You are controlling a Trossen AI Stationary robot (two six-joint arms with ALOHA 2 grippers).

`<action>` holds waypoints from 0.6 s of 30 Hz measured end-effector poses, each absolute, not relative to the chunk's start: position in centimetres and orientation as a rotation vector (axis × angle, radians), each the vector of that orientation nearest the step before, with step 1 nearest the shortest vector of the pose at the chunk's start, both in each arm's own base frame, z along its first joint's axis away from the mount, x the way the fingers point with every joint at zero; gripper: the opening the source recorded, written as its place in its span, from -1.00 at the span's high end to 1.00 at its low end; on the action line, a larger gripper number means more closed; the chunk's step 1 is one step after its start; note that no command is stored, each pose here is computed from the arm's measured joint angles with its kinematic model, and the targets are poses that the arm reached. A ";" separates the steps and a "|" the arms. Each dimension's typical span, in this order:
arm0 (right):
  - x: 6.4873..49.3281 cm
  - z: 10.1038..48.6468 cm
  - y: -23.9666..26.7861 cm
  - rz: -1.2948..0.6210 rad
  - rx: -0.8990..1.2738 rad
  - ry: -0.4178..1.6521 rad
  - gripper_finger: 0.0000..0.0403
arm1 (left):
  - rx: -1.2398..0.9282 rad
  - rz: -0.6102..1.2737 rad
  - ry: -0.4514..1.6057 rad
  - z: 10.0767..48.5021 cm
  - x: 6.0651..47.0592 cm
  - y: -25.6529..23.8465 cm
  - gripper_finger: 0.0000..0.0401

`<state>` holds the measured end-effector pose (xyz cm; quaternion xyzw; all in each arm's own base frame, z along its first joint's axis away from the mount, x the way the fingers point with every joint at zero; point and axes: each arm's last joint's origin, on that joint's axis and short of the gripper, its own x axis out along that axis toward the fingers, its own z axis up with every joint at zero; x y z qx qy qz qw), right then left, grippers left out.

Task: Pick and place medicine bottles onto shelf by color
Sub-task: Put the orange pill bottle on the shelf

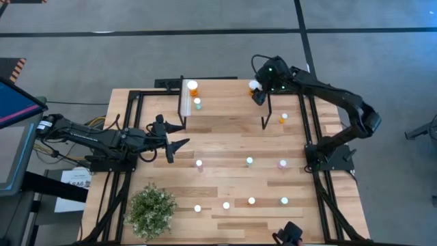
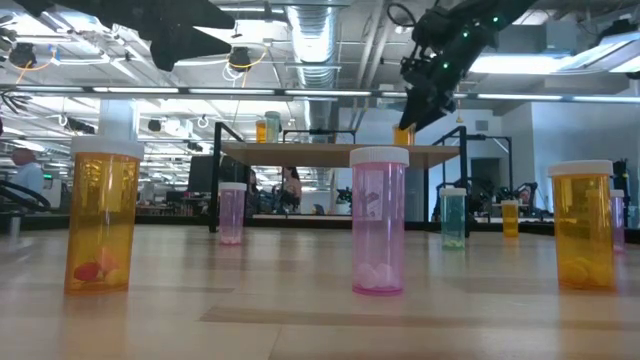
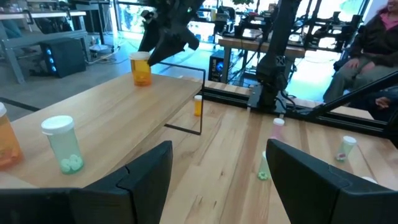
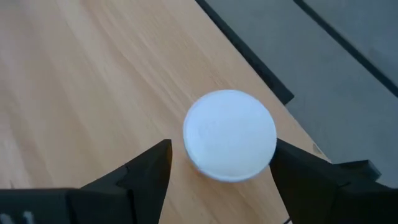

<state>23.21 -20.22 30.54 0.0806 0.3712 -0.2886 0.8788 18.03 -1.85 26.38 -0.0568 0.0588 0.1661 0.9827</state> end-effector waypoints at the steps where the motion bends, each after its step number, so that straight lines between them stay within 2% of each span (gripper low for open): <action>1: 23.1 30.8 -20.1 -0.601 0.163 0.763 -0.46 | -0.115 0.334 0.119 26.4 18.0 -1.9 -0.23; 11: 20.8 34.2 -17.7 -0.614 0.150 0.670 -0.59 | -0.116 0.334 0.118 26.4 18.0 -1.9 -0.23; 18: 18.0 35.5 -13.5 -0.576 0.210 0.733 -0.57 | -0.118 0.316 0.120 26.4 18.1 -1.9 -0.23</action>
